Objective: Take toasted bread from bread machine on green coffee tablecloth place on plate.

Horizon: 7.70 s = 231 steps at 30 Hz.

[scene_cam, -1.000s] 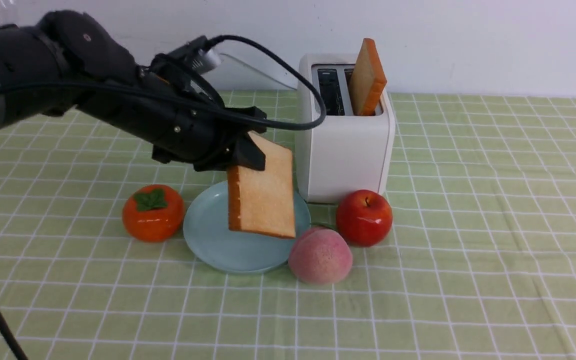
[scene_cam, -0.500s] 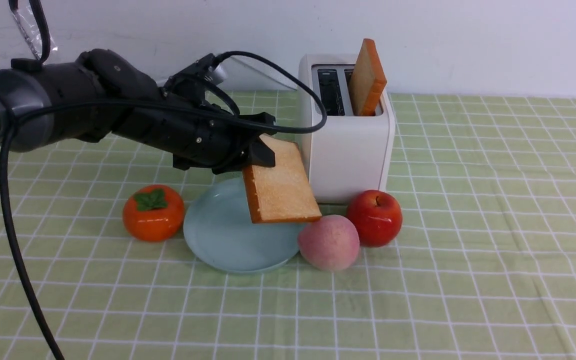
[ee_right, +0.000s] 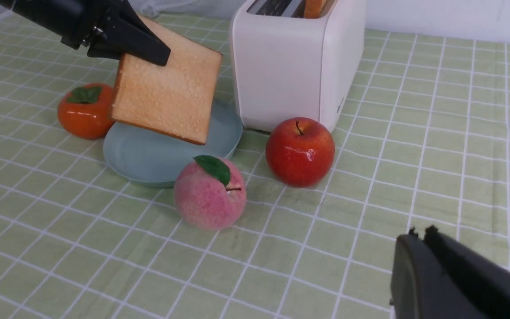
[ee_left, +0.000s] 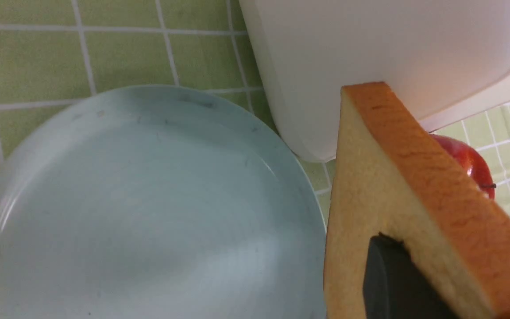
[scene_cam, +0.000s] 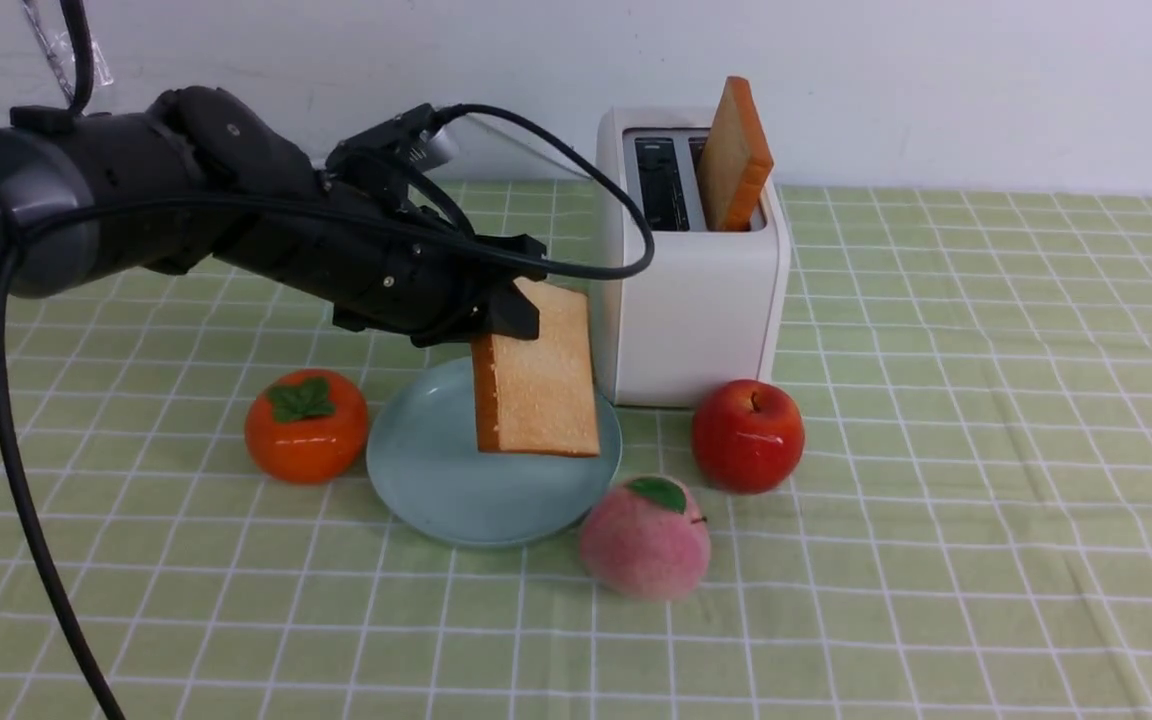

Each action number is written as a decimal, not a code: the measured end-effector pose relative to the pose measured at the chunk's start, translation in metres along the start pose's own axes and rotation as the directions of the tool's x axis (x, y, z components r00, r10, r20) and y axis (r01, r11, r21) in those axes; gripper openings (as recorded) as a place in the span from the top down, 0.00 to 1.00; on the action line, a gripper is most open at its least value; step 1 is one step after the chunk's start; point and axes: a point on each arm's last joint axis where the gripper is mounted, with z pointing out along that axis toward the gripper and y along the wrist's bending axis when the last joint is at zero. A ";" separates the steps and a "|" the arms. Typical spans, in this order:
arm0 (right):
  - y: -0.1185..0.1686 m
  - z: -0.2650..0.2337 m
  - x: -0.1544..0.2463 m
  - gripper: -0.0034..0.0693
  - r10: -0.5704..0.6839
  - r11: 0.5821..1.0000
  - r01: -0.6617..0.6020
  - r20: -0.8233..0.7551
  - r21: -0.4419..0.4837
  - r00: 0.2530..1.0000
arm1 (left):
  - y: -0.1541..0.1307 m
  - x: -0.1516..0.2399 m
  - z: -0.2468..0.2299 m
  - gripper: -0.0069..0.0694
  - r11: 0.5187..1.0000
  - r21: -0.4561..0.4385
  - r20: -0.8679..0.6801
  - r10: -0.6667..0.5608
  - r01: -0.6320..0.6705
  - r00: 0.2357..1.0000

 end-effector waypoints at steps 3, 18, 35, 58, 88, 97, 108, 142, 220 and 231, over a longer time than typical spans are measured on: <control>0.000 0.000 0.000 0.92 0.000 1.000 0.000 0.000 0.000 1.000 | 0.003 0.000 0.004 0.78 1.000 -0.012 0.012 -0.004 0.004 1.000; 0.000 0.000 0.000 0.92 0.000 1.000 0.000 0.004 0.002 1.000 | 0.027 0.015 0.035 0.60 0.991 -0.091 -0.082 -0.107 0.100 0.991; -0.001 0.000 -0.002 0.91 0.003 1.000 -0.003 0.023 0.008 1.000 | 0.000 -0.001 -0.049 0.19 0.967 -0.253 -0.042 -0.005 -0.006 0.999; -0.016 0.160 -0.105 0.91 0.006 0.996 -0.023 -0.191 -0.086 0.982 | -0.038 0.177 -0.273 0.93 0.953 -0.185 0.498 0.303 -0.241 0.813; -0.050 0.397 -0.109 0.37 0.052 0.998 -0.057 -0.180 -0.025 0.982 | 0.005 0.270 -0.261 0.93 0.942 -0.196 0.670 0.333 -0.274 0.664; -0.049 0.399 -0.112 0.79 0.116 0.993 -0.120 -0.142 -0.021 0.983 | 0.005 0.270 -0.261 0.93 0.942 -0.196 0.670 0.332 -0.273 0.664; -0.025 0.338 -0.201 0.79 0.103 0.987 -0.098 0.034 -0.128 0.994 | 0.005 0.270 -0.261 0.93 0.942 -0.196 0.670 0.332 -0.273 0.664; 0.096 0.407 -0.037 0.61 0.115 0.855 -0.388 -0.604 -0.344 0.789 | 0.004 0.270 -0.261 0.92 0.943 -0.193 0.673 0.329 -0.272 0.662; -0.039 0.008 0.119 0.98 0.096 0.937 -0.099 0.024 0.335 0.995 | 0.005 0.271 -0.260 0.92 0.945 -0.185 0.662 0.324 -0.271 0.676; -0.042 0.010 0.135 0.98 0.028 0.935 -0.034 0.022 0.353 0.999 | 0.005 0.271 -0.260 0.91 0.945 -0.185 0.659 0.324 -0.272 0.679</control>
